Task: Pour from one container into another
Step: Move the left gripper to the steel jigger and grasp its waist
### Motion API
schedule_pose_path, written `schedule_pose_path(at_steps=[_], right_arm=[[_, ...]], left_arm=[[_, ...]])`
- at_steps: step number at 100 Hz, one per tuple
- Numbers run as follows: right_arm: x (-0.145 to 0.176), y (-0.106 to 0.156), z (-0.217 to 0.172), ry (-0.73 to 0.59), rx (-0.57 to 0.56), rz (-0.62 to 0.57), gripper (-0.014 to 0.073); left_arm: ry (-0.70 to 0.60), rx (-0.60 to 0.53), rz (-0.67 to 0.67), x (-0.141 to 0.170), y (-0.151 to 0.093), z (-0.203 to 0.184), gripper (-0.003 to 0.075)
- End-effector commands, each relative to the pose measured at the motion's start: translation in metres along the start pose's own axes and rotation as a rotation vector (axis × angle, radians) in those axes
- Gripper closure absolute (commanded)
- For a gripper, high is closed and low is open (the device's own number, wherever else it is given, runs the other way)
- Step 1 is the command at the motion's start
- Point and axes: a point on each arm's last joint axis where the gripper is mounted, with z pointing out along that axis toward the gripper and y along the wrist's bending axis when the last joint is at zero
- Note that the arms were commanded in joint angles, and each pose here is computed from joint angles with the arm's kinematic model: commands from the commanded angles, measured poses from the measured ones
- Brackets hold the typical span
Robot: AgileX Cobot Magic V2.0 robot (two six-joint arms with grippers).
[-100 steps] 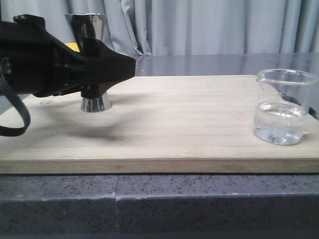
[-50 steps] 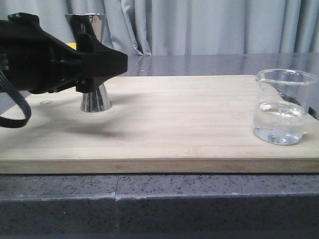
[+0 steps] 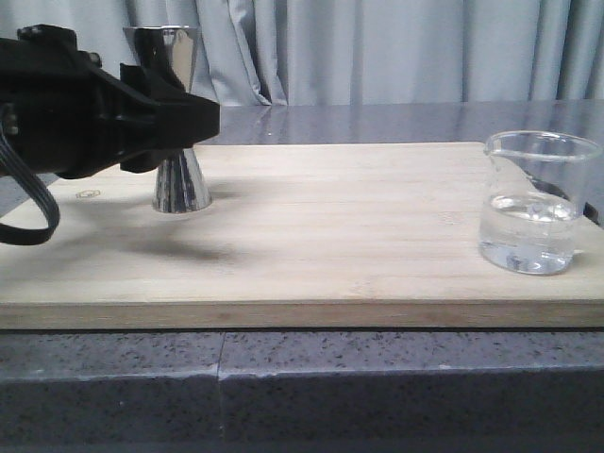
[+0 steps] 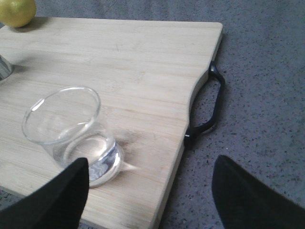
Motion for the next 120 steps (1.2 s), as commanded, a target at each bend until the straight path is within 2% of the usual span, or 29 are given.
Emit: schedule_pose_path(at_steps=[1,37,120], right_arm=[[-0.0156,0.0036,-0.0006,-0.097,-0.027,-0.013,0.0106],[-0.016,0.0037,-0.0006,-0.102,-0.028,-0.013,0.0106],[-0.0172,0.0055,-0.0008,-0.116,-0.044,-0.022,0.0106]], left_arm=[[-0.127,0.013,0.004,-0.0208,-0.0018,0.0009,0.0449],[-0.127,0.013,0.004,-0.0208,-0.0018,0.0009,0.0533],[-0.216,0.052,0.026,-0.0294,-0.0056,-0.0011,0.0533]])
